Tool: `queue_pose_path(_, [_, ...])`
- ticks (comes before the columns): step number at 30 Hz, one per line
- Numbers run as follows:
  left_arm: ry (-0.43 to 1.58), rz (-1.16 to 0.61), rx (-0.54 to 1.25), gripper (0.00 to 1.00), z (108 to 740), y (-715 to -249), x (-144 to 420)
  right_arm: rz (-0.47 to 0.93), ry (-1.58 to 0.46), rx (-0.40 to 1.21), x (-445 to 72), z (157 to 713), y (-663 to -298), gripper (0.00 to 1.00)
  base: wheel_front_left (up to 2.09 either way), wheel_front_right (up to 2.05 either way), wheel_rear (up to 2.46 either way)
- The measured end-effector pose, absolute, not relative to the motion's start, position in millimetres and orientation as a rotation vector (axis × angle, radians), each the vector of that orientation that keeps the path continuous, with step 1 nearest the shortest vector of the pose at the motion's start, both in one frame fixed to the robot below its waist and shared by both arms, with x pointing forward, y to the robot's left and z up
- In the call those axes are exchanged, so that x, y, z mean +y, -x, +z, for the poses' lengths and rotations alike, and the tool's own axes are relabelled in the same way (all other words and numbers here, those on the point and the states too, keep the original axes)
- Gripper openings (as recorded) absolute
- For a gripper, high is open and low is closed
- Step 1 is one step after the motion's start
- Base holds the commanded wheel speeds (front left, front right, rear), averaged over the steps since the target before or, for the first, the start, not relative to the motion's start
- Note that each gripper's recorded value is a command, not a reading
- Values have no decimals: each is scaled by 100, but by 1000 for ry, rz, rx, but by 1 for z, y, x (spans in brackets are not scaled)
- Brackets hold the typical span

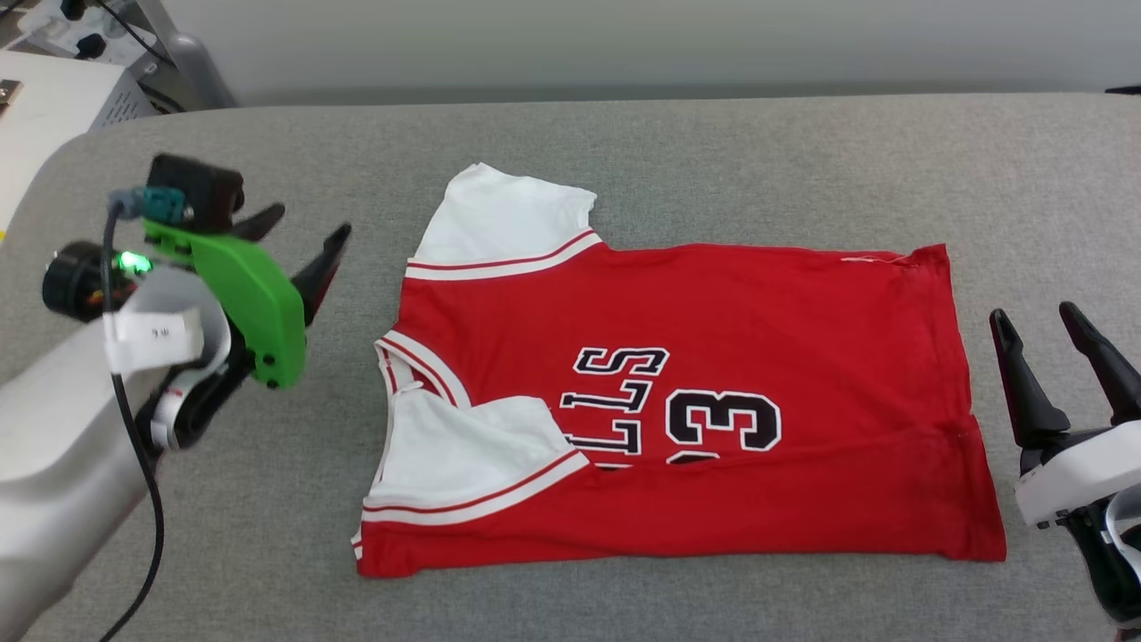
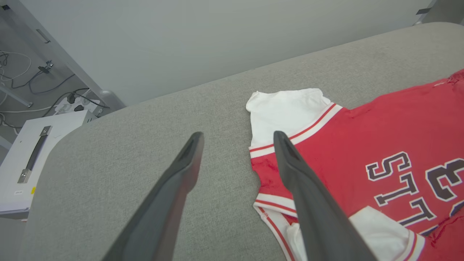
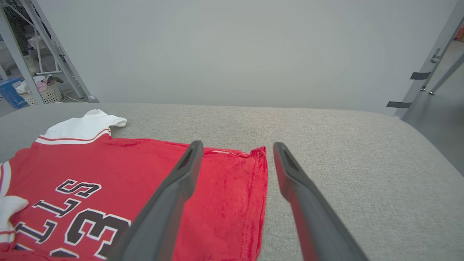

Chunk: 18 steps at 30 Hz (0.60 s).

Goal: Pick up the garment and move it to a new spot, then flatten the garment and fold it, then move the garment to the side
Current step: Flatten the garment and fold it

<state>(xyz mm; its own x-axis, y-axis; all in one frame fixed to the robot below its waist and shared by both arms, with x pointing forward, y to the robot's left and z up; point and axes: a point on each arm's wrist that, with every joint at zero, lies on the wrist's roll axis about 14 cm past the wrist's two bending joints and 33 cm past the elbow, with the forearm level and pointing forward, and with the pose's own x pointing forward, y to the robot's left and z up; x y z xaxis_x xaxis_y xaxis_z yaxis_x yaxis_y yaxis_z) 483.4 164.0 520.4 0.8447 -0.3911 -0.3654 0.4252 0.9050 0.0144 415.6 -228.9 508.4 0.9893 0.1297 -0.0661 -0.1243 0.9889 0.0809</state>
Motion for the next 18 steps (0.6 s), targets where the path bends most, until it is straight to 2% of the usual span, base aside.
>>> queue_pose_path(4, [-97, -436, 289, 100, 546, -520, 154, 111, -71, -9, -224, 518, -419, 100, 0, 0, 0])
queue_pose_path(9, [-143, -477, 282, 100, 558, -561, 135, 98, -76, -13, -219, 508, -424, 100, 0, 0, 0])
queue_pose_path(14, [-163, -534, 389, 100, 544, -592, 114, 101, -72, -9, -216, 500, -436, 100, 0, 0, 0])
queue_pose_path(18, [-172, -560, 584, 100, 510, -606, 105, 96, -64, 1, -218, 490, -444, 100, 0, 0, 0])
